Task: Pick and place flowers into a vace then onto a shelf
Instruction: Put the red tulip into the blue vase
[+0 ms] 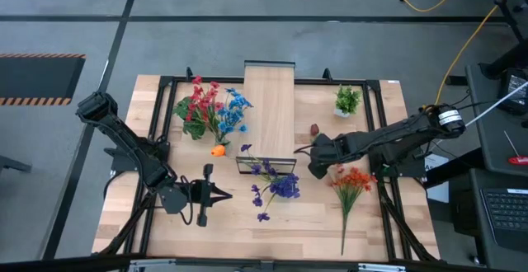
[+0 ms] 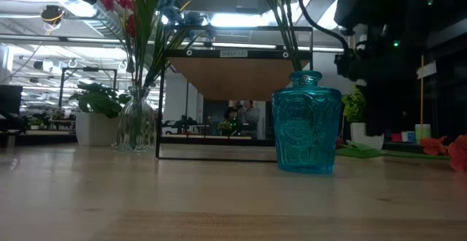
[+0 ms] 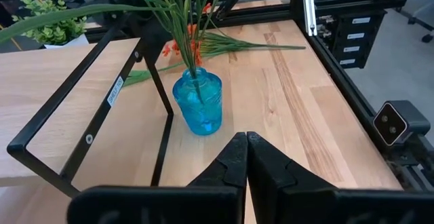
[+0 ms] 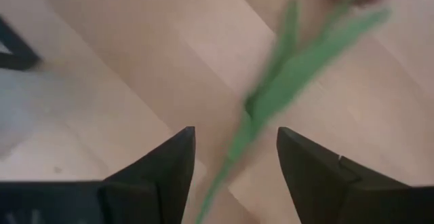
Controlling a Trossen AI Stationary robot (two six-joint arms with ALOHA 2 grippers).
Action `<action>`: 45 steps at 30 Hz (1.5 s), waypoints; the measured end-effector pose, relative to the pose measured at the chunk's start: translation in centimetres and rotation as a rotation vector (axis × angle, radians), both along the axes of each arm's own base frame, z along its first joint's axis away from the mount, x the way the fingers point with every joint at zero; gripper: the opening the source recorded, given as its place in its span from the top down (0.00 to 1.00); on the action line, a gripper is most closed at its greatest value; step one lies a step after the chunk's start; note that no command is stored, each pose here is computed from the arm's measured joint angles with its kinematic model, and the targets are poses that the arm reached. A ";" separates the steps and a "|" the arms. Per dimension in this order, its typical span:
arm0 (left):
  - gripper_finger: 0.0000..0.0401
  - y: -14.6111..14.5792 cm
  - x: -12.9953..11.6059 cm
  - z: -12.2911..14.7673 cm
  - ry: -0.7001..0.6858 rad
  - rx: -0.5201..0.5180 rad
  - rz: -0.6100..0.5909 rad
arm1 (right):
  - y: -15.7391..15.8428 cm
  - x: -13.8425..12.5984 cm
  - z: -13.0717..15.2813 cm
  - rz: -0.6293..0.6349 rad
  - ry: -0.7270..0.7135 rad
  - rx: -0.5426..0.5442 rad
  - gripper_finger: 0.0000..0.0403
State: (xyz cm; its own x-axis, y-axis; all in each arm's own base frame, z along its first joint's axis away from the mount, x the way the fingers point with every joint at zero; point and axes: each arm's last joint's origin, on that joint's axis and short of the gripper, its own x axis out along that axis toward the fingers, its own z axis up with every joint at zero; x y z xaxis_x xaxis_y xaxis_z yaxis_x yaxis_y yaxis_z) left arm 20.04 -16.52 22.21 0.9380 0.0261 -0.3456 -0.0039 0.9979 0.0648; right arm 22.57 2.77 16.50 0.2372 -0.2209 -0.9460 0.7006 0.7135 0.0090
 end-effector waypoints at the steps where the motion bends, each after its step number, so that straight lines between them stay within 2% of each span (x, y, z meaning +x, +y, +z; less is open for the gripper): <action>1: 1.00 0.0 0.0 0.0 0.001 0.001 0.000 | -0.1 0.1 -0.1 0.017 -0.017 -0.002 0.48; 19: 0.99 0.0 0.0 -0.1 0.004 -0.003 0.003 | -0.9 -0.4 -1.9 -0.023 -0.058 0.005 0.50; 24: 0.98 0.0 0.0 -0.1 0.004 -0.003 0.003 | -1.0 -1.3 -2.9 -0.068 -0.032 0.012 0.50; 31: 1.00 0.0 0.0 -0.1 0.004 -0.004 0.003 | -1.1 -1.8 -3.7 -0.069 -0.039 0.010 0.52; 35: 0.99 0.0 0.0 -0.1 0.004 -0.004 0.003 | -1.1 -1.8 -3.7 -0.071 -0.041 0.006 0.62; 42: 0.98 0.0 0.0 -0.1 0.004 -0.003 0.003 | -1.0 -1.4 -3.6 -0.145 -0.099 0.036 0.94; 45: 0.99 0.0 0.0 -0.1 0.004 -0.004 0.003 | -1.1 -1.0 -3.5 -0.154 -0.147 0.014 0.97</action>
